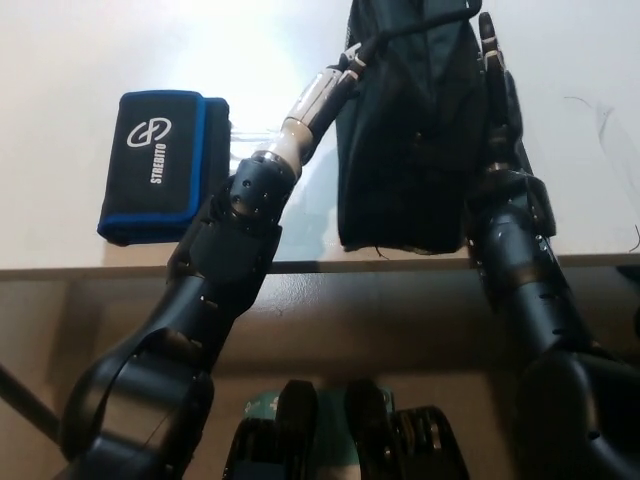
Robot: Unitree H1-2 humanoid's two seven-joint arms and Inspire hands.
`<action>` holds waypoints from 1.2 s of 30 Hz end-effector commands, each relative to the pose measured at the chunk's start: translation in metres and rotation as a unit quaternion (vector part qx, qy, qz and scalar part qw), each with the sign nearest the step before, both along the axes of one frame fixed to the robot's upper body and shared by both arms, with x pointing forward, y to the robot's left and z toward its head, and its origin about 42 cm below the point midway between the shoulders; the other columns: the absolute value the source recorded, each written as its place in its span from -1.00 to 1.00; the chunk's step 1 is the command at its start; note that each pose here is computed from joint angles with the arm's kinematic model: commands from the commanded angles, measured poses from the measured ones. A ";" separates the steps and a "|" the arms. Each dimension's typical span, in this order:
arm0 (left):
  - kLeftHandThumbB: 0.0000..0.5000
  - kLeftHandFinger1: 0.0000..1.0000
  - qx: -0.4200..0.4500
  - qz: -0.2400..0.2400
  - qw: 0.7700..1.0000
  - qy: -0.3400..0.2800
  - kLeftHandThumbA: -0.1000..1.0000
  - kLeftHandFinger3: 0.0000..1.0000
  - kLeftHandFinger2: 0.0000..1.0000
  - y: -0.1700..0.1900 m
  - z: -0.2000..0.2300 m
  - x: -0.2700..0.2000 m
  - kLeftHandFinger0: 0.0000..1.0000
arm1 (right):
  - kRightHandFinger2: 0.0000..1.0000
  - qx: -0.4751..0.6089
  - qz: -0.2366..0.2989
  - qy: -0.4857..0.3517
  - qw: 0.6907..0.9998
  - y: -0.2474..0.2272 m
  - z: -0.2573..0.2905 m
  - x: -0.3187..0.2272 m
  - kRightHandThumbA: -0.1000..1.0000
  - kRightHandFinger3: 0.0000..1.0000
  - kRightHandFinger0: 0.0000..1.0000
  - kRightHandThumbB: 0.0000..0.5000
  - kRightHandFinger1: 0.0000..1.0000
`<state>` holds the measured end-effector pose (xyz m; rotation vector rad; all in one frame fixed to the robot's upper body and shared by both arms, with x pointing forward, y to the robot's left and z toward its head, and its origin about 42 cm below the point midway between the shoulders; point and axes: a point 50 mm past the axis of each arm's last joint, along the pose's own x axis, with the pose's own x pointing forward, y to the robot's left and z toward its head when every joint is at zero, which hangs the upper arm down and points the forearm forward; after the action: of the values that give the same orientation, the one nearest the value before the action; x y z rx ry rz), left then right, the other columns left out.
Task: Use both hands to pick up the lunch bag on the right hand side and smoothly move it near the note book on the left hand side
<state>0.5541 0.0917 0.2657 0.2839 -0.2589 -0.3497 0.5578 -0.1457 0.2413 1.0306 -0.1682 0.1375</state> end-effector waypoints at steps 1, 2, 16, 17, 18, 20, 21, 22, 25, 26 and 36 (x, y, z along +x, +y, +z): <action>0.37 1.00 -0.057 -0.022 0.997 -0.054 1.00 1.00 1.00 -0.008 0.036 0.004 1.00 | 1.00 0.047 0.075 -0.064 0.994 0.045 0.051 0.009 1.00 1.00 1.00 0.10 1.00; 0.37 1.00 -0.051 -0.020 0.997 -0.058 1.00 1.00 1.00 -0.004 0.036 0.004 1.00 | 1.00 0.048 0.078 -0.067 0.994 0.048 0.051 0.009 1.00 1.00 1.00 0.09 1.00; 0.51 1.00 -0.052 0.086 0.991 -0.090 1.00 1.00 1.00 0.071 0.031 0.005 1.00 | 1.00 0.012 0.100 -0.066 0.993 0.085 0.060 0.005 1.00 1.00 1.00 -0.06 1.00; 0.50 1.00 -0.056 0.088 0.990 -0.090 1.00 1.00 1.00 0.076 0.031 0.004 1.00 | 1.00 0.016 0.106 -0.066 0.992 0.090 0.061 0.004 1.00 1.00 1.00 -0.06 1.00; 0.49 1.00 -0.058 0.088 0.990 -0.091 1.00 1.00 1.00 0.077 0.031 0.004 1.00 | 1.00 0.018 0.108 -0.066 0.992 0.091 0.062 0.004 1.00 1.00 1.00 -0.06 1.00; 0.53 1.00 -0.059 0.097 0.989 -0.094 1.00 1.00 1.00 0.088 0.033 0.002 1.00 | 1.00 0.009 0.111 -0.063 0.992 0.097 0.063 0.003 1.00 1.00 1.00 -0.02 1.00; 0.52 1.00 -0.064 0.104 0.988 -0.096 1.00 1.00 1.00 0.096 0.033 0.000 1.00 | 1.00 0.000 0.114 -0.063 0.992 0.102 0.063 0.002 1.00 1.00 1.00 -0.02 1.00; 0.46 1.00 -0.073 0.111 0.986 -0.098 1.00 1.00 1.00 0.103 0.034 -0.002 1.00 | 1.00 -0.006 0.117 -0.062 0.991 0.106 0.064 0.001 1.00 1.00 1.00 0.02 1.00; 0.43 1.00 -0.075 0.112 0.985 -0.108 1.00 1.00 1.00 0.113 0.033 -0.007 1.00 | 1.00 -0.008 0.121 -0.056 0.991 0.113 0.063 0.000 1.00 1.00 1.00 0.03 1.00; 0.51 1.00 -0.074 0.117 0.984 -0.109 1.00 1.00 1.00 0.116 0.032 -0.009 1.00 | 1.00 -0.007 0.124 -0.056 0.991 0.116 0.064 -0.001 1.00 1.00 1.00 0.03 1.00; 0.33 1.00 -0.078 0.130 0.980 -0.126 1.00 1.00 1.00 0.130 0.034 -0.020 1.00 | 1.00 -0.015 0.138 -0.059 0.989 0.137 0.067 -0.007 1.00 1.00 1.00 -0.07 1.00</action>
<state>0.5331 0.2116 0.2688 0.2028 -0.4058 -0.0657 0.5495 -0.0364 0.2670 1.0556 -0.0593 0.3521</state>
